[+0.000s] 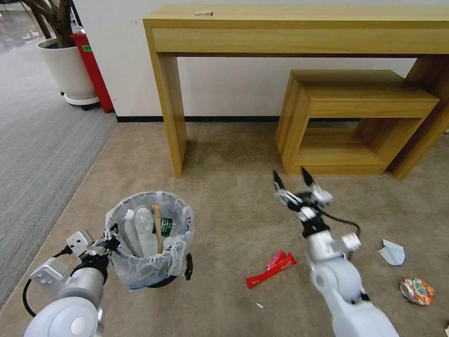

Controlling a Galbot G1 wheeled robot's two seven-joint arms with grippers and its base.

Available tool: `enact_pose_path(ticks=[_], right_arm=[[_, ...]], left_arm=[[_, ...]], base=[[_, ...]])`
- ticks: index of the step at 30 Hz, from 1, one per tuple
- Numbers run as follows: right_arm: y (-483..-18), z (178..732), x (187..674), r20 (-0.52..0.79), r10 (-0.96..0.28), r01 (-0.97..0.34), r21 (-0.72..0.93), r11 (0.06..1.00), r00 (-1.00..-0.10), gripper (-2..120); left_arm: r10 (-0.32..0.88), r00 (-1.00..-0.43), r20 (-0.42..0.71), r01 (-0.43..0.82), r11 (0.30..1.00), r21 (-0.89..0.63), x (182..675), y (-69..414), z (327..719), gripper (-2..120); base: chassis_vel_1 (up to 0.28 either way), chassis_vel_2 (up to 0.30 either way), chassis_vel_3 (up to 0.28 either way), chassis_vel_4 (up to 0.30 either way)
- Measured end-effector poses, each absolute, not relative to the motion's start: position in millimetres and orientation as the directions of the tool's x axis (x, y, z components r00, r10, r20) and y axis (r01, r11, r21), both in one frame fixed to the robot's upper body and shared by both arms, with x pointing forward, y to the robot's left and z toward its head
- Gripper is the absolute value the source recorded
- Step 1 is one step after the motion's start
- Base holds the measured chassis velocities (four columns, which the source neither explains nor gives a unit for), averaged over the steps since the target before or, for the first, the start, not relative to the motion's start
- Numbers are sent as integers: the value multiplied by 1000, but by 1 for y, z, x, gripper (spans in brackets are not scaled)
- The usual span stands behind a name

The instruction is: Pick up the trash bin and place the garbage on the floor into it.

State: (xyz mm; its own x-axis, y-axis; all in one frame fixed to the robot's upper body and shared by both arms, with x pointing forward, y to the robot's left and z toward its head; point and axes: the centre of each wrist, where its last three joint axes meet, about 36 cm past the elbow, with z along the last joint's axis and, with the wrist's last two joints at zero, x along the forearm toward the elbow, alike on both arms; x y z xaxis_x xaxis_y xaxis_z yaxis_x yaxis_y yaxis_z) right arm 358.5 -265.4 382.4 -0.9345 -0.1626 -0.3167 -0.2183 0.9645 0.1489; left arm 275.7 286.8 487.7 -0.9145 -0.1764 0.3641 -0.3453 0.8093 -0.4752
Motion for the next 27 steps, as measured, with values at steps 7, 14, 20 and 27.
enact_pose_path(ticks=[7, 14, 20, 27], right_arm=[[-288, 374, 334, -260, -20, -54, 125, 991, -965, 100], [-284, 375, 333, -253, 13, -12, 99, 995, -967, 100], [-279, 369, 335, -222, 14, 2, 53, 999, -975, 100], [-257, 361, 329, 24, 28, 32, 166, 986, -999, 100]], left_arm=[[-233, -922, 310, -362, 806, -469, 274, 285, 490, 3], [-261, -928, 266, -360, 809, -464, 273, 285, 494, 3], [-273, -925, 263, -368, 811, -454, 274, 287, 491, 3], [-271, -922, 276, -372, 816, -443, 273, 285, 487, 3]], base=[[0, 0, 0, 0], [0, 0, 0, 0], [0, 0, 0, 0], [0, 0, 0, 0]])
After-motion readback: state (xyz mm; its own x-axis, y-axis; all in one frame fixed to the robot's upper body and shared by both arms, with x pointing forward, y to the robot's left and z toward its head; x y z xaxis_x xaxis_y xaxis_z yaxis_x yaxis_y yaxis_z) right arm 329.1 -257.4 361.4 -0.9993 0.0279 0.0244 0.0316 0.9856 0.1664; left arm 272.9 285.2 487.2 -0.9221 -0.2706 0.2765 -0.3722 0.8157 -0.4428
